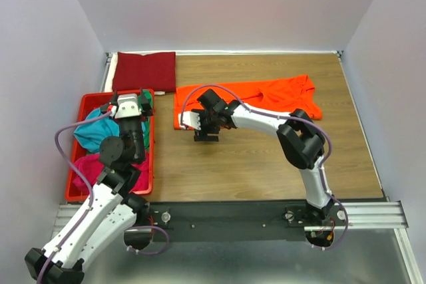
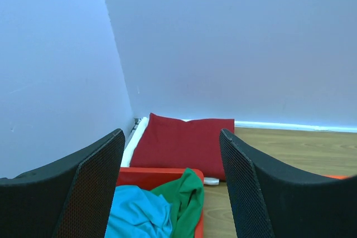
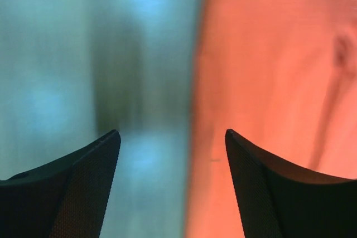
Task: Fold and stack the t-shirts
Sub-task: Fold the tshirt
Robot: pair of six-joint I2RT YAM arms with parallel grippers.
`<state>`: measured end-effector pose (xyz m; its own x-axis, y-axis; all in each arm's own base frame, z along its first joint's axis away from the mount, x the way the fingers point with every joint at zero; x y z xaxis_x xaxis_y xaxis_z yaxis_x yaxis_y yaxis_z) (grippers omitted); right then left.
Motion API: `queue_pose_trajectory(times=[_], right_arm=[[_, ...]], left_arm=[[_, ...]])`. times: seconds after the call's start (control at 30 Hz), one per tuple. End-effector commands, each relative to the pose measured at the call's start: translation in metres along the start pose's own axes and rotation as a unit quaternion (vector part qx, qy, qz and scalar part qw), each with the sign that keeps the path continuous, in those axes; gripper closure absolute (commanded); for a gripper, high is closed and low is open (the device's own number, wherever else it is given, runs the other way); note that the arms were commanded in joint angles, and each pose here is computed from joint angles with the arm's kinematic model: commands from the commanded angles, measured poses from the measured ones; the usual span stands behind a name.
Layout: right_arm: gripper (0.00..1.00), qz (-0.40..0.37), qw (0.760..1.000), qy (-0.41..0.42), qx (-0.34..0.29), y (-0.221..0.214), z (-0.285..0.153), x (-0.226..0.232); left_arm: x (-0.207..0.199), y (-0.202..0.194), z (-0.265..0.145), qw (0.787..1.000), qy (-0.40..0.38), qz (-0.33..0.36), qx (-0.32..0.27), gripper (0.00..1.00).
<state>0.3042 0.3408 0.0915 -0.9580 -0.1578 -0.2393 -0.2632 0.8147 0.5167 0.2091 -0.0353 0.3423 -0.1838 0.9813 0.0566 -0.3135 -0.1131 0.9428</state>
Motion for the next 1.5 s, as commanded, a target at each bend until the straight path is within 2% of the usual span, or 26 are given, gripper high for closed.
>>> queue_pose_trajectory(times=[0.0,0.17,0.3,0.33,0.4,0.43,0.5,0.53,0.57,0.6,0.7,0.73,0.77,0.87,0.93,1.07,1.17,1.23,1.27,1.33,1.37,1.4,1.43,1.47], right_arm=[[0.21,0.026,0.994,-0.098,0.044,0.002,0.008,-0.041],[0.24,0.034,0.993,-0.09,0.075,-0.016,0.028,-0.037],[0.36,0.04,0.991,-0.083,0.096,-0.028,0.039,-0.031],[0.44,0.043,0.99,-0.084,0.103,-0.031,0.041,-0.03],[0.55,0.048,0.99,-0.08,0.11,-0.036,0.045,-0.027],[0.68,0.051,0.99,-0.071,0.111,-0.039,0.047,-0.021],[0.83,0.051,0.991,-0.065,0.102,-0.035,0.04,-0.017],[0.87,0.048,0.993,-0.052,0.09,-0.034,0.038,-0.012],[0.97,0.048,0.994,-0.033,0.092,-0.041,0.037,0.0],[0.99,0.038,0.997,-0.025,0.069,-0.032,0.024,0.004],[0.99,0.015,0.998,0.046,0.047,-0.038,0.008,0.041],[0.99,-0.01,0.997,0.075,0.008,-0.025,-0.01,0.053],[0.99,-0.017,0.995,0.099,-0.001,-0.027,-0.015,0.067],[0.99,-0.048,0.985,0.168,-0.015,-0.032,-0.039,0.117],[0.94,-0.061,0.98,0.189,-0.01,-0.038,-0.051,0.138],[0.51,-0.052,0.985,0.165,-0.011,-0.047,-0.087,0.155],[0.41,0.003,0.994,0.103,-0.044,-0.056,-0.126,0.131],[0.36,0.055,0.996,0.041,-0.054,-0.074,-0.154,0.113],[0.31,0.074,0.996,0.024,-0.048,-0.084,-0.16,0.113],[0.27,0.156,0.985,-0.045,-0.057,-0.108,-0.184,0.102],[0.25,0.2,0.975,-0.071,-0.063,-0.118,-0.192,0.098],[0.25,0.237,0.965,-0.087,-0.069,-0.13,-0.197,0.096],[0.25,0.309,0.941,-0.121,-0.074,-0.156,-0.21,0.092],[0.25,0.349,0.923,-0.13,-0.095,-0.166,-0.215,0.091]], left_arm=[[-0.002,-0.007,0.003,1.0,0.008,0.004,0.006,0.23],[-0.01,-0.007,0.006,1.0,-0.017,0.007,0.008,0.24],[-0.013,-0.007,0.007,1.0,-0.028,0.006,0.009,0.24],[-0.013,-0.007,0.007,1.0,-0.03,0.006,0.008,0.24],[-0.013,-0.007,0.007,0.999,-0.031,0.006,0.009,0.24],[-0.014,-0.006,0.007,0.999,-0.034,0.005,0.007,0.24],[-0.014,-0.005,0.007,0.999,-0.036,0.006,0.004,0.24],[-0.014,-0.005,0.006,0.999,-0.037,0.004,0.004,0.24],[-0.013,-0.004,0.006,0.999,-0.038,0.003,0.002,0.24],[-0.014,-0.004,0.006,0.999,-0.04,0.003,0.001,0.24],[-0.017,-0.004,0.006,0.999,-0.054,0.003,-0.002,0.24],[-0.021,-0.004,0.007,0.998,-0.068,0.005,-0.004,0.24],[-0.023,-0.005,0.007,0.997,-0.075,0.006,-0.004,0.24],[-0.038,-0.009,0.009,0.992,-0.126,0.013,-0.001,0.24],[-0.048,-0.016,0.012,0.988,-0.153,0.018,0.009,0.24],[-0.076,-0.028,0.016,0.972,-0.234,0.01,0.03,0.24],[-0.105,-0.035,0.021,0.952,-0.301,-0.019,0.045,0.23],[-0.127,-0.051,0.029,0.938,-0.336,-0.028,0.08,0.23],[-0.143,-0.04,0.033,0.919,-0.383,-0.055,0.077,0.23],[-0.172,-0.062,0.043,0.893,-0.428,-0.06,0.125,0.23],[-0.188,-0.05,0.051,0.872,-0.467,-0.081,0.126,0.23],[-0.2,-0.054,0.057,0.86,-0.483,-0.082,0.14,0.23],[-0.22,-0.084,0.062,0.84,-0.499,-0.09,0.192,0.23],[-0.236,-0.073,0.071,0.816,-0.534,-0.104,0.196,0.24]])
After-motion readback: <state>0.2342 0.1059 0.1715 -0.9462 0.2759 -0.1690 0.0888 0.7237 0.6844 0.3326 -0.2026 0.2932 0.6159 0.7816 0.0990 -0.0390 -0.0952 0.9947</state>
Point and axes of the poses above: each gripper's point midway between its finger pads, its own z axis out along the fingers, its own x axis along the line the jaws close on, y = z × x, the point moved 7 cm from there along -z, back along the fingers
